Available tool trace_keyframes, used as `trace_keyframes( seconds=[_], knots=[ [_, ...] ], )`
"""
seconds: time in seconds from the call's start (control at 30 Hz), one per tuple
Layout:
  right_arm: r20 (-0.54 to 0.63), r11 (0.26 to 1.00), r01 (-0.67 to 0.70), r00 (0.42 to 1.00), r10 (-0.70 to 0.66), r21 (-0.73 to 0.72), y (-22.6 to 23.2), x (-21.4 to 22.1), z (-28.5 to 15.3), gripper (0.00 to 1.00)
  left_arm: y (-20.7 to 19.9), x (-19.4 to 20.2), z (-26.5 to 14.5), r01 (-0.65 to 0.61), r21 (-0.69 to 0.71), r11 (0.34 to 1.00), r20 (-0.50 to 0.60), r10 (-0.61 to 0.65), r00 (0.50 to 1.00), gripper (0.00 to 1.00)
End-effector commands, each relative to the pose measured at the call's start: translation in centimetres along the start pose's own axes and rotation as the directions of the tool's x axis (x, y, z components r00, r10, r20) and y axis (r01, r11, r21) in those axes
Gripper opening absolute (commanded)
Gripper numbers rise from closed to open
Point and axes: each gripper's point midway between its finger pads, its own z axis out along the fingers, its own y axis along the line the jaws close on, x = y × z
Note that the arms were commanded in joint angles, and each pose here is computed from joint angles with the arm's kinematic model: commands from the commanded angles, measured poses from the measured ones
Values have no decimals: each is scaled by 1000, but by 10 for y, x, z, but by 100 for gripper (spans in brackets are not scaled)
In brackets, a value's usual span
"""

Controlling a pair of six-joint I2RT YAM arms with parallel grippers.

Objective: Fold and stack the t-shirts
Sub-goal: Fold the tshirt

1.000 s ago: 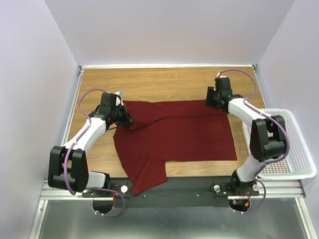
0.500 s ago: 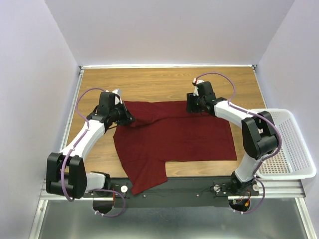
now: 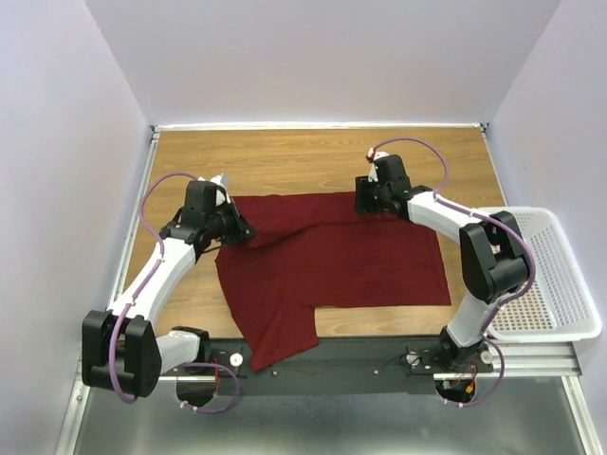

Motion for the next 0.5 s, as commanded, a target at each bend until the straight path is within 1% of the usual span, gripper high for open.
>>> trace_keyframes(
  seconds=[0.0,0.23,0.33,0.37,0.47],
  knots=[
    [0,1000,7,1000,-7,-14,3,2,4,62,2,5,-7,4,-15,1000,8,-4,1000,0],
    [-13,1000,3,1000,-3,-25,5,8,5,62,11,3,6,-6,-45,999,8,7,1000,0],
    [-20,999,13,1000,-14,-38,6,11,6,62,15,-8,17,-31,-68,997,11,32,999,0],
    [-17,998,32,999,-33,-59,14,10,5,61,8,-27,24,-69,-62,996,35,71,997,0],
    [-11,995,62,998,-63,-75,23,8,4,61,7,-39,34,-86,-73,994,40,89,995,0]
  ],
)
